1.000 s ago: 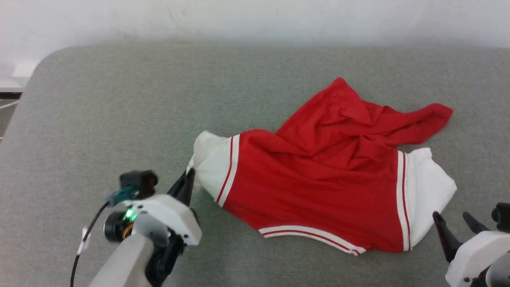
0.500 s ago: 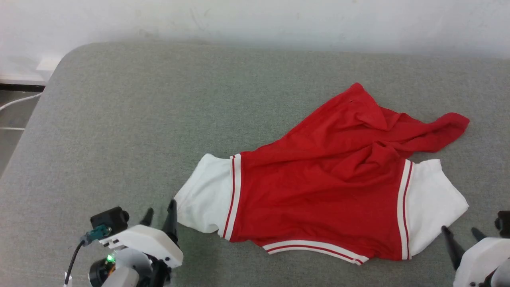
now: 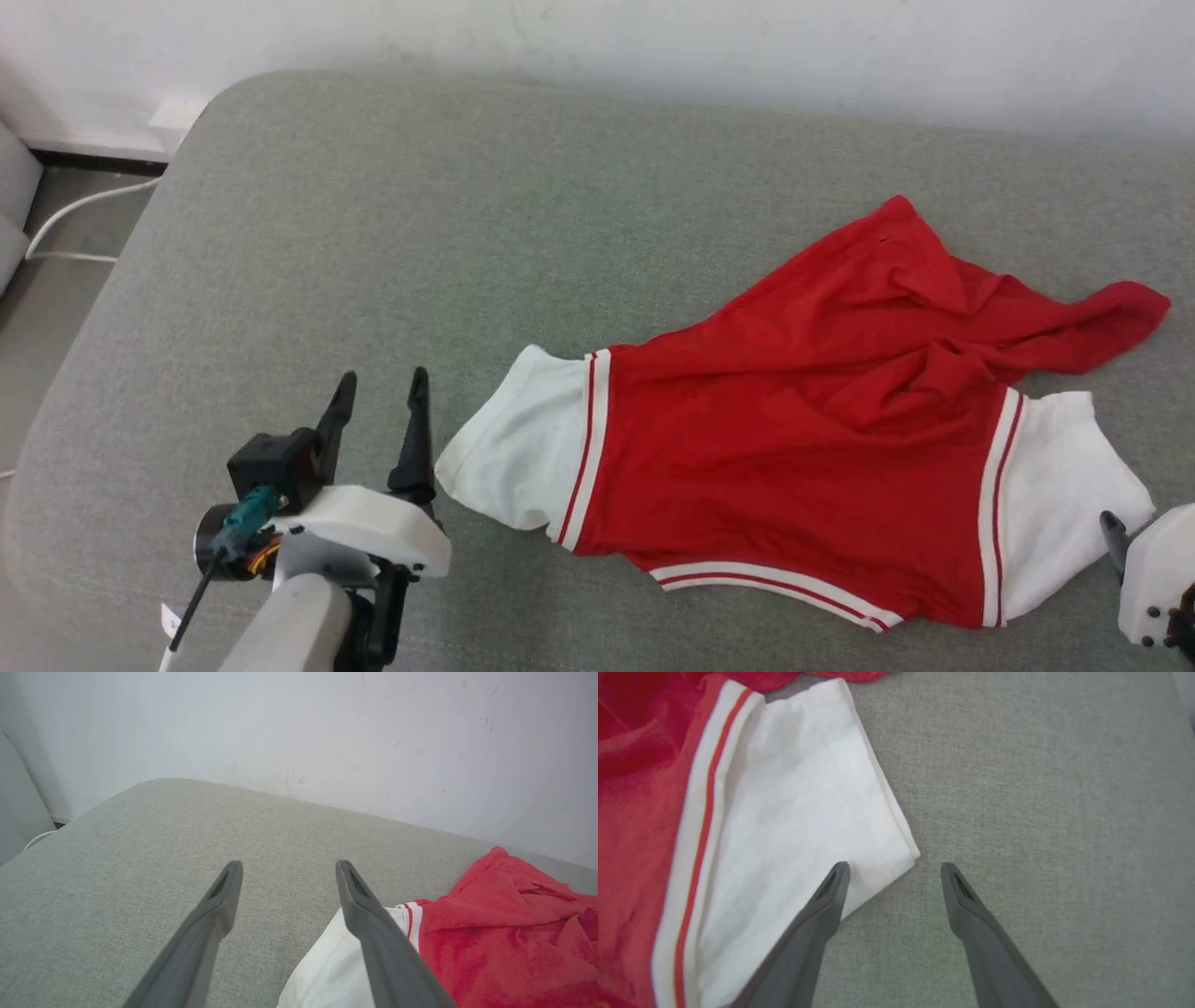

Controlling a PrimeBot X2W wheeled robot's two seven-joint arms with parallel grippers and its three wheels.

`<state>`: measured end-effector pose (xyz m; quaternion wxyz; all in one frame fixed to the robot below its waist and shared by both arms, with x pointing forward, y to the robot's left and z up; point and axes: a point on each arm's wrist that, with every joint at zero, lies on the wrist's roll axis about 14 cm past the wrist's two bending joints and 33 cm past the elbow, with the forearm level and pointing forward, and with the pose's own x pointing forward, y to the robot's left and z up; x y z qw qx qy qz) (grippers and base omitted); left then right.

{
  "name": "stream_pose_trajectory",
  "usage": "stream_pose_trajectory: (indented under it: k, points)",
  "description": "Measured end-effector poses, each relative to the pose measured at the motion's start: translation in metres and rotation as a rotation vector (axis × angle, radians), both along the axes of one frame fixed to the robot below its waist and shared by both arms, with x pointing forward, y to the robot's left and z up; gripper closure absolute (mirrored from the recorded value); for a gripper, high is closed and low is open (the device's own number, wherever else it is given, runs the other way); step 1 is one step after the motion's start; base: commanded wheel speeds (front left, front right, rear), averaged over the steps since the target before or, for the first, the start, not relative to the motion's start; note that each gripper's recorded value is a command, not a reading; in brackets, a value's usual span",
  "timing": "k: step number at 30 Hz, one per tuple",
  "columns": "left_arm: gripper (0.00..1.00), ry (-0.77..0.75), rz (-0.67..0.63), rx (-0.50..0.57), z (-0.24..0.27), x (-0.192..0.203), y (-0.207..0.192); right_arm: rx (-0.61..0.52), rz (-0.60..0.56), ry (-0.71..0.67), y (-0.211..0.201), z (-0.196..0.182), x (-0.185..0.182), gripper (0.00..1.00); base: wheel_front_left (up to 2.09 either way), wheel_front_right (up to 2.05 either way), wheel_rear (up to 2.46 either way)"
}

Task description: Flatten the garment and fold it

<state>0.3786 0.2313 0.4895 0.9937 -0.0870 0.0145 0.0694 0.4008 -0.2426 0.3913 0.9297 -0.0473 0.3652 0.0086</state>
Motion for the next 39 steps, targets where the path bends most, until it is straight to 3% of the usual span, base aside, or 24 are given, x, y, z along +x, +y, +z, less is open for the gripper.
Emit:
stream_pose_trajectory:
  k: [6, 7, 8, 9, 15, 22, 23, 24, 30, 39]
  points:
    - [0.0, 0.008, 0.014, 0.004, -0.004, -0.004, -0.001, -0.035, 0.027, 0.081, 0.003, -0.025, 0.008, 0.0, 0.0, 0.0, 0.0]
    - [0.0, 0.015, 0.017, 0.003, -0.007, -0.006, -0.001, -0.036, 0.032, 0.086, 0.004, -0.026, 0.01, 0.36, 0.0, 0.0, 0.0]
    - [0.0, 0.021, 0.019, 0.005, -0.009, -0.007, 0.0, -0.035, 0.036, 0.082, 0.005, -0.027, 0.012, 0.85, 0.0, 0.0, 0.0]
    - [0.0, 0.025, 0.018, 0.007, -0.01, -0.008, 0.0, -0.035, 0.039, 0.078, 0.006, -0.027, 0.013, 1.0, 0.0, 0.0, 0.0]
    - [0.0, 0.065, 0.009, 0.002, -0.024, -0.017, -0.002, -0.016, -0.039, 0.021, -0.012, -0.017, 0.01, 1.0, 0.0, 0.0, 0.0]
    - [0.0, 0.081, -0.049, -0.013, -0.031, -0.019, -0.018, -0.085, -0.149, 0.041, -0.06, -0.005, -0.029, 1.0, 0.0, 0.0, 0.0]
    - [0.0, 0.083, -0.065, -0.016, -0.032, -0.018, -0.022, -0.086, -0.154, 0.027, -0.061, 0.0, -0.031, 0.67, 0.0, 0.0, 0.0]
    - [0.0, 0.09, -0.078, -0.02, -0.033, -0.018, -0.026, -0.083, -0.159, 0.0, -0.062, 0.005, -0.031, 0.0, 0.0, 0.0, 0.0]
    - [0.0, 0.182, -0.267, -0.037, -0.049, -0.02, -0.067, -0.116, -0.159, -0.152, -0.065, 0.035, -0.029, 0.0, 0.0, 0.0, 0.0]
    - [0.0, 0.435, -0.311, 0.019, -0.084, -0.031, -0.066, -0.015, -0.15, -0.321, -0.036, 0.06, -0.044, 0.0, 0.0, 0.0, 0.0]
